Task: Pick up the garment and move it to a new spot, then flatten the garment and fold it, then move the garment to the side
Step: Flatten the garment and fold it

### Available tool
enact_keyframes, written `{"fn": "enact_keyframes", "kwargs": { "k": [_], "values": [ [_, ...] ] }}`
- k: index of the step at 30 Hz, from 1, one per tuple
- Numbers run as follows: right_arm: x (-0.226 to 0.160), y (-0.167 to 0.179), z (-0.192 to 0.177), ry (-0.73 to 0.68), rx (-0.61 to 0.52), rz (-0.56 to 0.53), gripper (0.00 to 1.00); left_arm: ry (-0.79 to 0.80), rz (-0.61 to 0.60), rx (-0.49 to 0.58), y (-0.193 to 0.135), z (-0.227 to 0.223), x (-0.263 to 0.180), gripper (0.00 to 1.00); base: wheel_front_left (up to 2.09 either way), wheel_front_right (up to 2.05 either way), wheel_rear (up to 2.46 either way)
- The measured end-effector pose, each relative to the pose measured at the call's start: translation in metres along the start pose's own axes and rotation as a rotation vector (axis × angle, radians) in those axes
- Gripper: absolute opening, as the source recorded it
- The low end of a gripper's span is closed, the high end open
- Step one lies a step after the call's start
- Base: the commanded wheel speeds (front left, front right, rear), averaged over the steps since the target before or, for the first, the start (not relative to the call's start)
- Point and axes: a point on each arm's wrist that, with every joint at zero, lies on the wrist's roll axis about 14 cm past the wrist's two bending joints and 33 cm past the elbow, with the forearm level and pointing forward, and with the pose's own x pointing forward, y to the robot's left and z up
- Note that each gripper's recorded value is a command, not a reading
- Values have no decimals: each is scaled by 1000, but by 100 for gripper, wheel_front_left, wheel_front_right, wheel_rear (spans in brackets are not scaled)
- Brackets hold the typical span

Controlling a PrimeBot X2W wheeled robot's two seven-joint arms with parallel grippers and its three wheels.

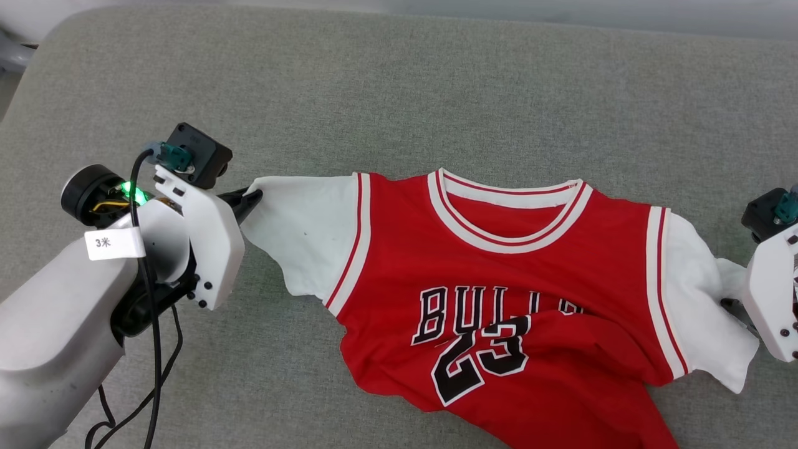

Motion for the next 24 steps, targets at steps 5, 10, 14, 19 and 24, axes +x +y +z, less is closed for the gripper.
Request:
{"fn": "enact_keyframes", "kwargs": {
  "k": [5,10,14,19,24],
  "values": [
    [12,7,-7,16,4,31,100,5,-4,-1,0,-3,4,0,0,0,0],
    [14,11,-8,3,1,45,0,9,-7,-2,1,-4,7,0,0,0,0],
    [13,22,-4,-46,4,72,0,7,-6,0,1,-3,6,0,0,0,0],
    [1,25,13,-187,-1,58,0,-46,-9,5,-2,8,-2,0,0,0,0],
    [-37,18,60,-480,35,19,0,-156,-3,27,-4,30,-20,0,0,0,0]
  ]
}}
